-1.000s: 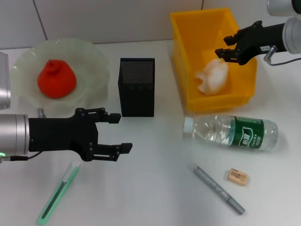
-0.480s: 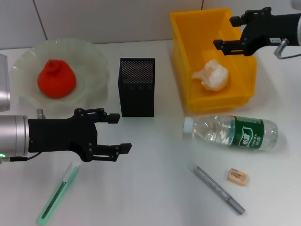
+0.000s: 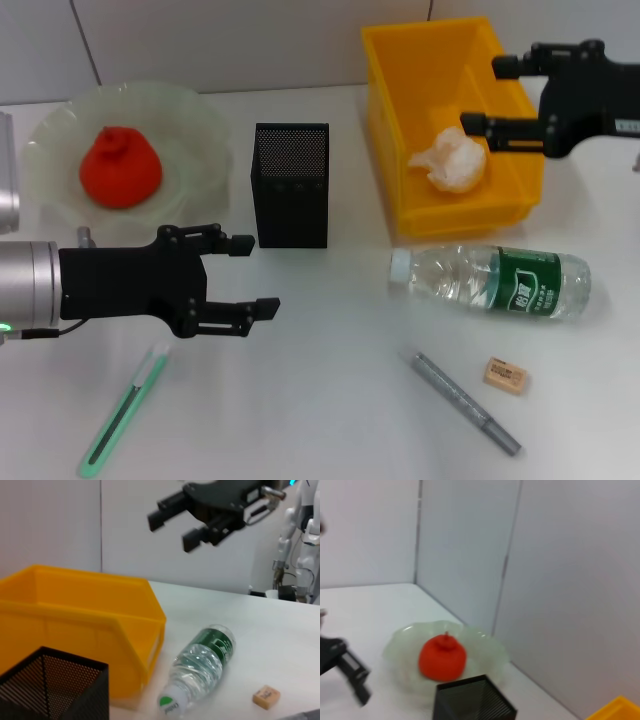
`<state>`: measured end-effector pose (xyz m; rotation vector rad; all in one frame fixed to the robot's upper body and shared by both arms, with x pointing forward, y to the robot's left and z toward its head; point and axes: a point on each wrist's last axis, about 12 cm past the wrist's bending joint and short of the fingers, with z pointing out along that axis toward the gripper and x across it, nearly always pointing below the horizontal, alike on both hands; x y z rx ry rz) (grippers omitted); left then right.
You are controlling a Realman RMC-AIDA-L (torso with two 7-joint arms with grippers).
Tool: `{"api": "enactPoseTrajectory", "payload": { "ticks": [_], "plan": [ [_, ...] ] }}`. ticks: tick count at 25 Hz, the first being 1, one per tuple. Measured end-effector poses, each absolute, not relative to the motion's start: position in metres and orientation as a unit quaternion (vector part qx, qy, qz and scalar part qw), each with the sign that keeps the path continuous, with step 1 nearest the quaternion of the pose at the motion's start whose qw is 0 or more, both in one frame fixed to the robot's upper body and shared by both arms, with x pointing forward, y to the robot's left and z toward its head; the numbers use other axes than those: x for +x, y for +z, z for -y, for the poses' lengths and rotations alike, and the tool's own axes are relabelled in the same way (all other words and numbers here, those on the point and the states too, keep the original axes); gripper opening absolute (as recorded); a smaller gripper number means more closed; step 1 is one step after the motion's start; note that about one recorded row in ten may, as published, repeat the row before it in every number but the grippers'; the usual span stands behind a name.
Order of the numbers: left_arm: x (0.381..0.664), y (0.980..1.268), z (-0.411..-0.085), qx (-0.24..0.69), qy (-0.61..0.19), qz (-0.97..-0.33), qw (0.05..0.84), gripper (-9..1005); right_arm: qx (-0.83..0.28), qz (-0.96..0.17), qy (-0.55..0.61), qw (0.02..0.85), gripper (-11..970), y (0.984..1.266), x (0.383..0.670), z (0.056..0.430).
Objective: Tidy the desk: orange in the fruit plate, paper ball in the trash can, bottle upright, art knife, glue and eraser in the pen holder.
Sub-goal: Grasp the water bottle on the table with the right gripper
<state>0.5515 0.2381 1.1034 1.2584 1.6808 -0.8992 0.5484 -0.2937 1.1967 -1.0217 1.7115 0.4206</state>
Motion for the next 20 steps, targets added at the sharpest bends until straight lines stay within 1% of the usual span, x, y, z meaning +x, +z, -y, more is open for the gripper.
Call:
{"api": "enactPoseTrajectory", "payload": {
  "ticks": [4,5,6,10,16,20],
  "plan": [
    [0.552,1.104,-0.240,0.498,-0.356,-0.666,0.426,823,-0.445,-0.706,0.185,0.519,710,1.190,0.540,0.295],
    [0.552,1.104,-0.240,0.496,-0.357,-0.665,0.428,823,-0.450,-0.697,0.200,0.522,710,1.187,0.534,0.295],
    [0.552,1.104,-0.240,0.496,-0.357,-0.665,0.428,823,-0.450,-0.697,0.200,0.522,710,1.187,0.534,0.295],
    [0.550,1.104,-0.240,0.494,-0.357,-0.662,0.436,823,-0.467,-0.679,0.233,0.517,710,1.185,0.518,0.299],
    [0.549,1.104,-0.243,0.489,-0.354,-0.656,0.453,823,-0.473,-0.676,0.256,0.504,710,1.185,0.507,0.307],
    [0.547,1.104,-0.243,0.490,-0.358,-0.651,0.456,823,-0.462,-0.702,0.258,0.477,710,1.182,0.504,0.314]
  ]
}}
